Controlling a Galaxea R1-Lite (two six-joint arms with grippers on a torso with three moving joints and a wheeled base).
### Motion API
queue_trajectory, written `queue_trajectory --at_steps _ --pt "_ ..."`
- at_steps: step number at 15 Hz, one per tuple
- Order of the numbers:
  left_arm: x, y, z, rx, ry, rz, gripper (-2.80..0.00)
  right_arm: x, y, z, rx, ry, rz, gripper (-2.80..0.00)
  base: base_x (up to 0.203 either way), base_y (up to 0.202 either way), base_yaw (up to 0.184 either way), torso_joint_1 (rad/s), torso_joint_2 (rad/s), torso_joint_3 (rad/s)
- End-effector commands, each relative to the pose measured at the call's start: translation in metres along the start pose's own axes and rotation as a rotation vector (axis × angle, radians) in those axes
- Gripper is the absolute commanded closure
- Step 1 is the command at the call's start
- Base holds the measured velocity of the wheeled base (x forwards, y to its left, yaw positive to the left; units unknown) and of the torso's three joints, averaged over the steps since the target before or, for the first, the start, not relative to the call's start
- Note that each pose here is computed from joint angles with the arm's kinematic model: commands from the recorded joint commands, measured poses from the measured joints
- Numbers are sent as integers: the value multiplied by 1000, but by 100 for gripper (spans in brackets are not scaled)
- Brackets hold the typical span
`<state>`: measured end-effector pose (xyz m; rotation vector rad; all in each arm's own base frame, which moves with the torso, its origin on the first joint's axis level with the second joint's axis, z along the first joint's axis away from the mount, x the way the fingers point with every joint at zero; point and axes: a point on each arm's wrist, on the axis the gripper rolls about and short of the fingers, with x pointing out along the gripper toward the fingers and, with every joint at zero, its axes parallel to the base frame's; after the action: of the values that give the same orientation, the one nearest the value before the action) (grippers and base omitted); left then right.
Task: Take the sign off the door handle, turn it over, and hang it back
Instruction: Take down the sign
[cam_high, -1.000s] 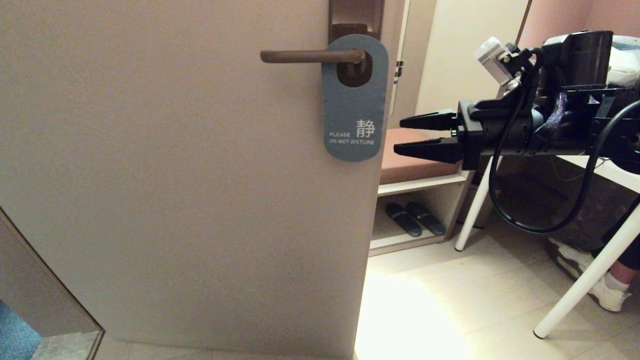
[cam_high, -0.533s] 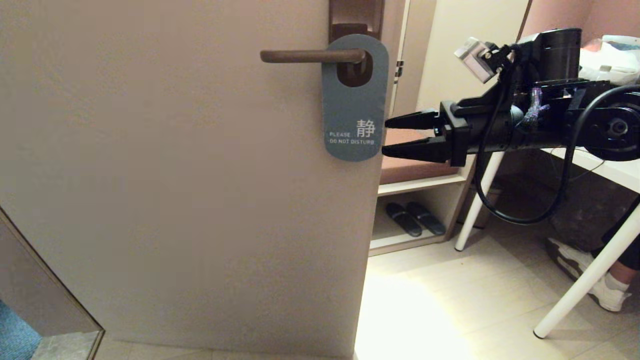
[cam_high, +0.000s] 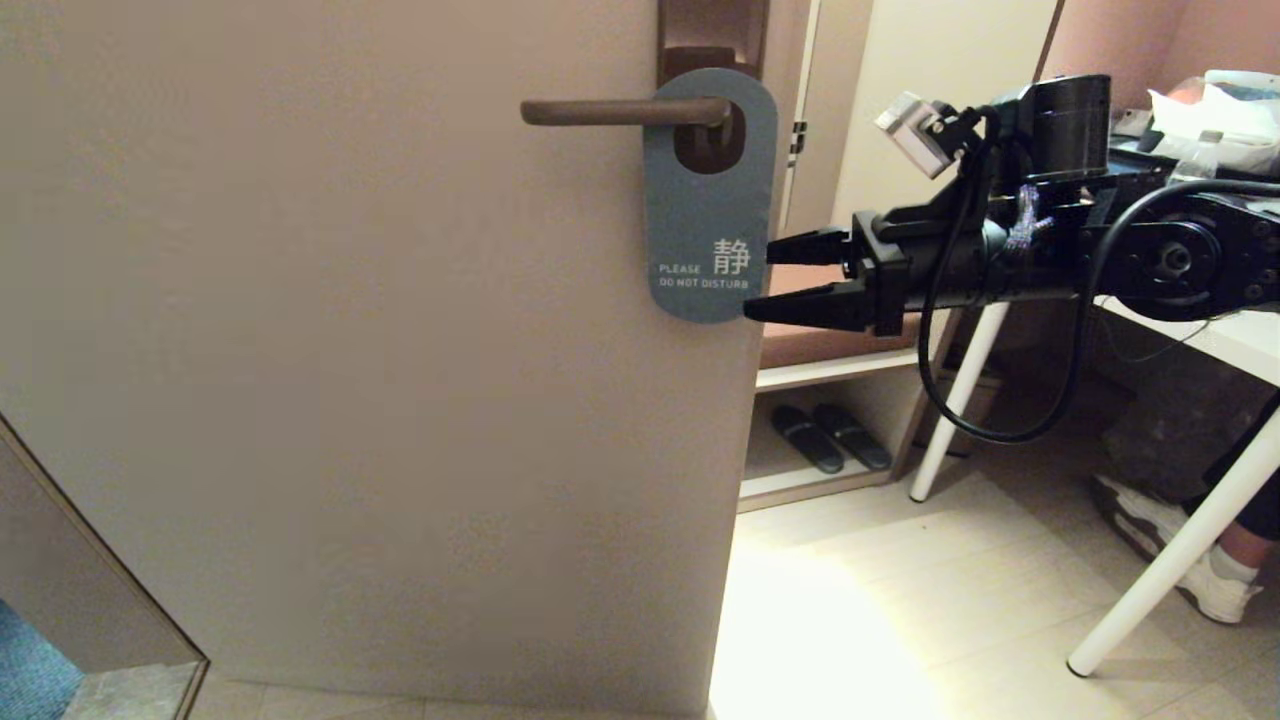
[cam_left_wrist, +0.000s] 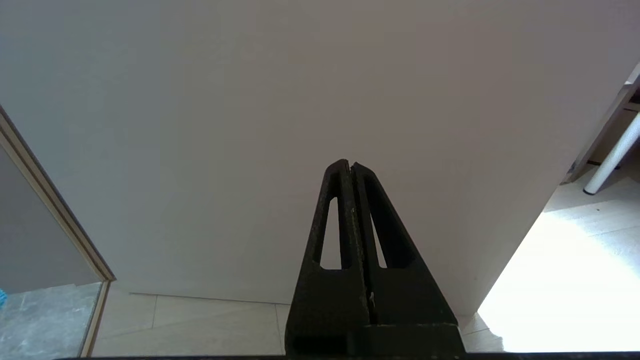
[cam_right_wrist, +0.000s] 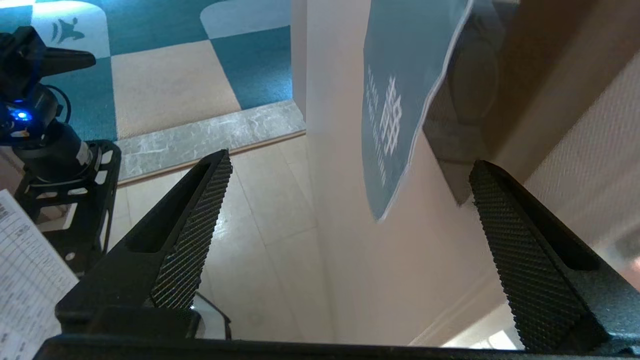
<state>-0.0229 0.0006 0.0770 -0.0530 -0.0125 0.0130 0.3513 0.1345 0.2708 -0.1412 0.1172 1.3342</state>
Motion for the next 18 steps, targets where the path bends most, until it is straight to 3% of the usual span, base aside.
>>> queue_trajectory --at_steps 1,18 --pt "0 0 0 -1 1 1 0 8 -2 -1 -4 -2 20 -280 0 0 0 0 0 0" --pt "0 0 0 -1 1 1 0 42 -14 2 -47 -27 66 -280 0 0 0 0 0 0"
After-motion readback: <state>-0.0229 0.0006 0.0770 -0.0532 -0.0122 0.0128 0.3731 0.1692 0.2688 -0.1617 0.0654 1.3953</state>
